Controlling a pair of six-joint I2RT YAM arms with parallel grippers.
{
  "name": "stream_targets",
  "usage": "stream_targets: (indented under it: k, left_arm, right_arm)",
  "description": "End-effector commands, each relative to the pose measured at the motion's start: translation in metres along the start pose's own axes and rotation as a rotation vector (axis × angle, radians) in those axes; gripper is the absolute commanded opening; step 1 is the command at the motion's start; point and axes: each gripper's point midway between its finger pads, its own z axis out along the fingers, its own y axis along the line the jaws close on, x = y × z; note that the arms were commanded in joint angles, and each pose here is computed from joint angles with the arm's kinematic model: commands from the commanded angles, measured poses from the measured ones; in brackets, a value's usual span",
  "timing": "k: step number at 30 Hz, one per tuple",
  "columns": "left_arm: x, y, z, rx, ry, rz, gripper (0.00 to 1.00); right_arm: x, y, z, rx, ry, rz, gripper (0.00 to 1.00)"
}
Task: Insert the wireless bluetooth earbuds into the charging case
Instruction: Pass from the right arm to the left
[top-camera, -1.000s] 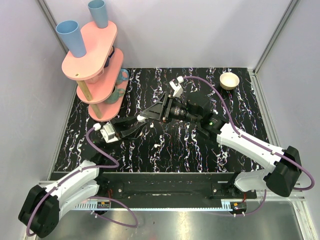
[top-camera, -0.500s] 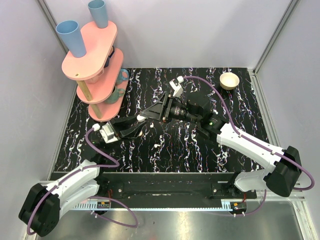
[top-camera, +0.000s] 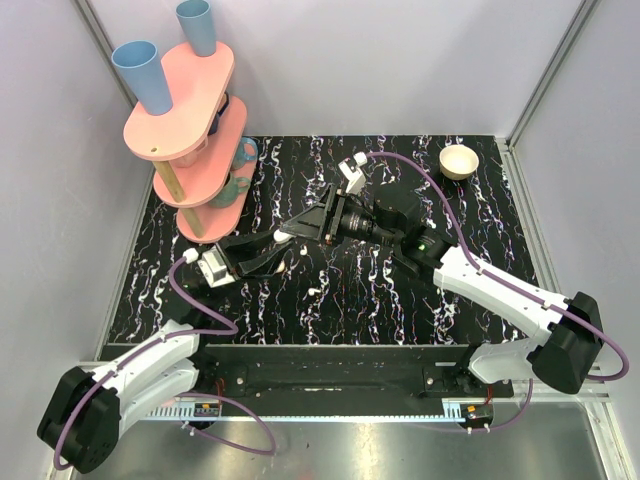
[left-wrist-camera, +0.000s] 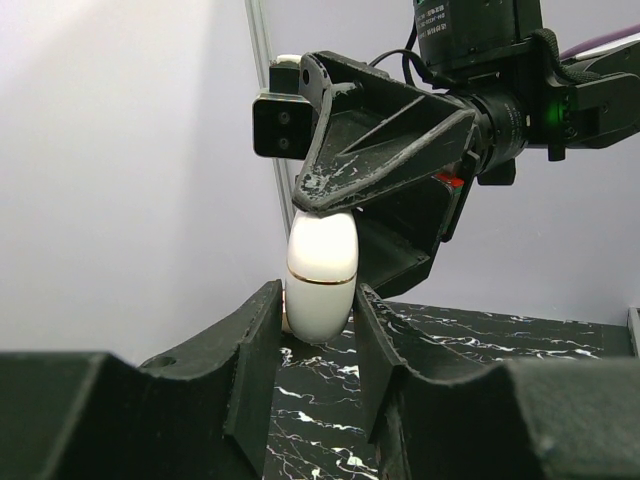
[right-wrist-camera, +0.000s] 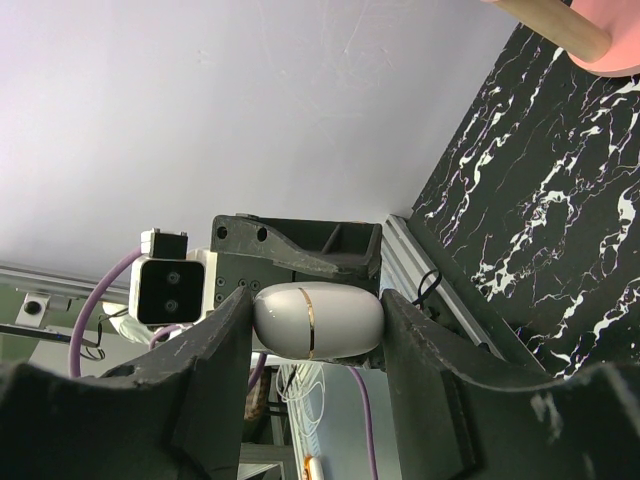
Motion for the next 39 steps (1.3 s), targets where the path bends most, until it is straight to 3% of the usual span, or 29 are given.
stream_targets:
  k: [1,28,32,34,39]
  left_arm:
    - [-0.026,-0.002,0.009,0.019,-0.08,0.032,0.38]
    - [-0.042,0.002,0.009,-0.011,-0.142,0.065,0.41]
    - [-0.04,0.001,0.01,-0.005,-0.138,0.056,0.39]
    - [-0.04,0.001,0.01,-0.002,-0.138,0.056,0.32]
    - [-0.041,0.002,0.011,-0.004,-0.144,0.057,0.31]
  right_arm:
    - [-0.01,0.027,-0.004,-0.085,-0.032,-0.044,0.39]
    - [-0.011,0.02,-0.004,-0.067,-0.04,-0.04,0.39]
    - [-0.009,0.02,-0.003,-0.069,-0.029,-0.036,0.39]
    - [-0.009,0.02,-0.003,-0.071,-0.03,-0.038,0.39]
    - [-0.008,0.018,-0.002,-0.066,-0.025,-0.03,0.39]
